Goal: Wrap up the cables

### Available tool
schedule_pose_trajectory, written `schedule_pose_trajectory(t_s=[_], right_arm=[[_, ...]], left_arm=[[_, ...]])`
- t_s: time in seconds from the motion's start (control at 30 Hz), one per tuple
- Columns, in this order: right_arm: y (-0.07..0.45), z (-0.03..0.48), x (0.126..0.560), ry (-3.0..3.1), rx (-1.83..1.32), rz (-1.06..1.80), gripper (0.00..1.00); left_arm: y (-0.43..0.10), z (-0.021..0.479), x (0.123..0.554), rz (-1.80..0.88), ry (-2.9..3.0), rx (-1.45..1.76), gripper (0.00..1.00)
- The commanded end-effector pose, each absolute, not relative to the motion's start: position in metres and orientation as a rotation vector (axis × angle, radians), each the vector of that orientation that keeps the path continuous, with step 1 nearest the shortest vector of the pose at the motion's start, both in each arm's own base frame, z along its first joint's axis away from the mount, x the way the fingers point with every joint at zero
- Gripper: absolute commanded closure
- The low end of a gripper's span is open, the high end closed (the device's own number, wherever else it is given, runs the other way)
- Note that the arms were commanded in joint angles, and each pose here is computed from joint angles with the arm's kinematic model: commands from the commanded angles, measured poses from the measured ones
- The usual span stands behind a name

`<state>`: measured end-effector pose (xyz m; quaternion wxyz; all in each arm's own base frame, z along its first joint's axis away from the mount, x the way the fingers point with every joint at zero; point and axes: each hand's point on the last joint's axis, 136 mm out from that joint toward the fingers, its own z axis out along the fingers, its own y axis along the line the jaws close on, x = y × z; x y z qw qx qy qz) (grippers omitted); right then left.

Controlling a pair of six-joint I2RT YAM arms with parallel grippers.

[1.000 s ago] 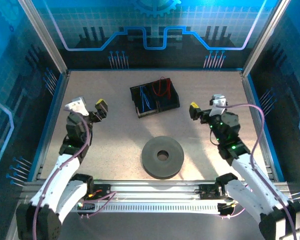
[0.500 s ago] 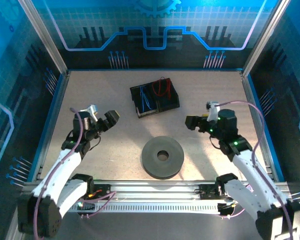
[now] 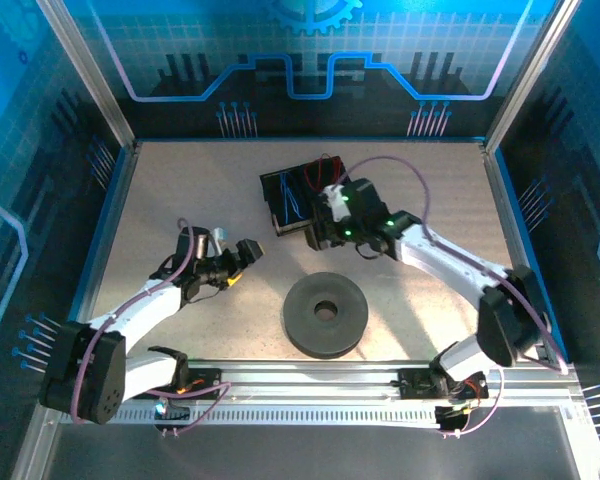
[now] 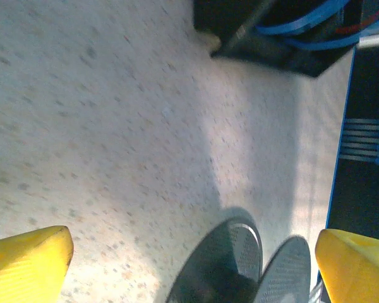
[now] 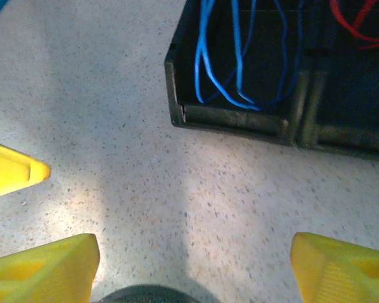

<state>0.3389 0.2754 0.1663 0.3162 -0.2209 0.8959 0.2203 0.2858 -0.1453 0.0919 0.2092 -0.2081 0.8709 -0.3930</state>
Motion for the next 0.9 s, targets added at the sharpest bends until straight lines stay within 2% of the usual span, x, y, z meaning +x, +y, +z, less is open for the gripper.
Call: schedule_pose_trajectory(t_s=[0.0,0.17,0.47,0.6,0.8,0.87], right_arm=[[0.296,0.157,0.351,2.401,-0.681,0.476,0.23],[0.324,0.149,0.382,2.419,-0.727,0.381,0.31],[0.34,0.157,0.432,2.393,-0.706,0.267,0.46],[0.341,0.158,0.444,2.401,-0.691,0.262,0.54],[0.342,0.157,0.45,2.411,-0.679,0.283,0.7],[0.342,0.158,0.451,2.411,-0.678,0.292,0.72]], left_arm=[[-0.157,0.094,0.281,-1.094,2.463,-0.531,0.01],[-0.16,0.086,0.273,-1.052,2.516,-0.514,0.04],[-0.156,0.085,0.272,-1.014,2.523,-0.5,0.05],[-0.153,0.087,0.271,-0.995,2.514,-0.491,0.04],[-0.15,0.092,0.271,-0.974,2.498,-0.487,0.01],[-0.15,0.093,0.27,-0.974,2.495,-0.486,0.01]])
